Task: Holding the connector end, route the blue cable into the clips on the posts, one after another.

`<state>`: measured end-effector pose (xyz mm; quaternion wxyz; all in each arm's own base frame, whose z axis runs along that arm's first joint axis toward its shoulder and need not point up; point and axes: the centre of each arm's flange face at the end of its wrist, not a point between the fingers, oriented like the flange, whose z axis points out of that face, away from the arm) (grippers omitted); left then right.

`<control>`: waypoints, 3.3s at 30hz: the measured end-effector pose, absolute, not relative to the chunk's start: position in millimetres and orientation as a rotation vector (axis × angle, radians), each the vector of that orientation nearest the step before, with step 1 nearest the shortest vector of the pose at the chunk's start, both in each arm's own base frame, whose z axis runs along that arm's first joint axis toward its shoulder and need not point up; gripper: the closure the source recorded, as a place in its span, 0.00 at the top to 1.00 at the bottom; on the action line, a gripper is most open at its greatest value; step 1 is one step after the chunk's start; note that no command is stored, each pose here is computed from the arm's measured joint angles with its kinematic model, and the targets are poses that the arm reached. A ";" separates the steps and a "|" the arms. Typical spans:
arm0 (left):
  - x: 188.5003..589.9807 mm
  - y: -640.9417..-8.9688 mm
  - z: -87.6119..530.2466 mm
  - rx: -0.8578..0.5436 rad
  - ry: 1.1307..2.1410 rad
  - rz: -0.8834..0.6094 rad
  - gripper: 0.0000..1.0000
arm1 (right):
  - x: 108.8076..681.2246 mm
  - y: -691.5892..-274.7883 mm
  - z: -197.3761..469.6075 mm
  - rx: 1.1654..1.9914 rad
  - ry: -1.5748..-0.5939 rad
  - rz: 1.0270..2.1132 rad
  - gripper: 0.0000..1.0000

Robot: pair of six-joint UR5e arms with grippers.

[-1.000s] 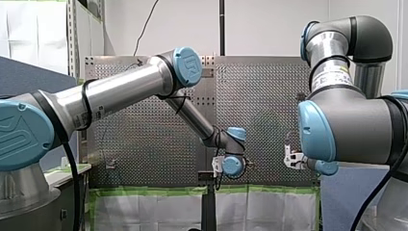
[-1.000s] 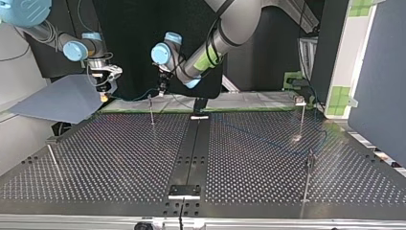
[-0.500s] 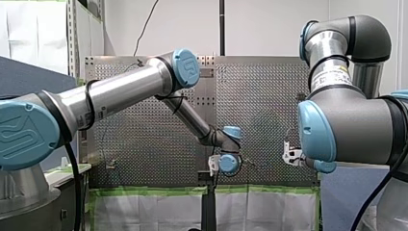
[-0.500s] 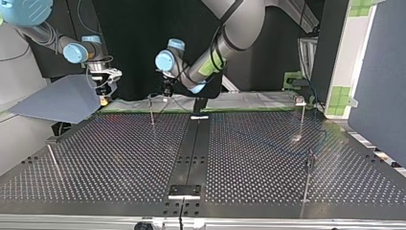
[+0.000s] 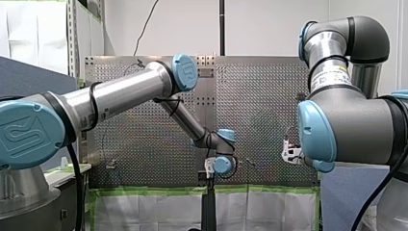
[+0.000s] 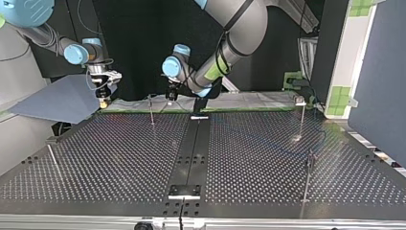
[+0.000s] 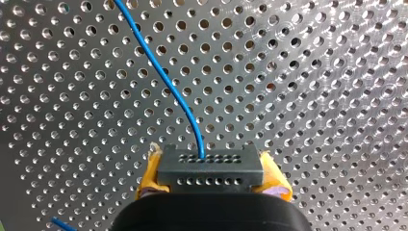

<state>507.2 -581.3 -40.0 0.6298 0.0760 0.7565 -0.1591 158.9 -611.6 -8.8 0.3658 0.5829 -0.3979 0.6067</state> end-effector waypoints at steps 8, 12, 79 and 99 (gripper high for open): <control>523.1 -582.6 -37.5 0.155 1.710 -0.404 0.00 | 161.6 -614.6 -8.6 1.490 -1.006 1.566 0.00; 532.4 -582.2 -31.7 0.144 1.698 -0.415 0.00 | 162.1 -618.7 -11.8 1.487 -1.006 1.565 0.00; 587.9 -558.4 -80.9 0.116 1.765 -0.441 0.00 | 176.5 -665.6 -35.2 1.414 -1.022 1.541 0.00; 607.2 -543.7 -76.3 0.084 1.749 -0.424 0.00 | 158.1 -682.3 -27.4 1.281 -1.083 1.542 0.00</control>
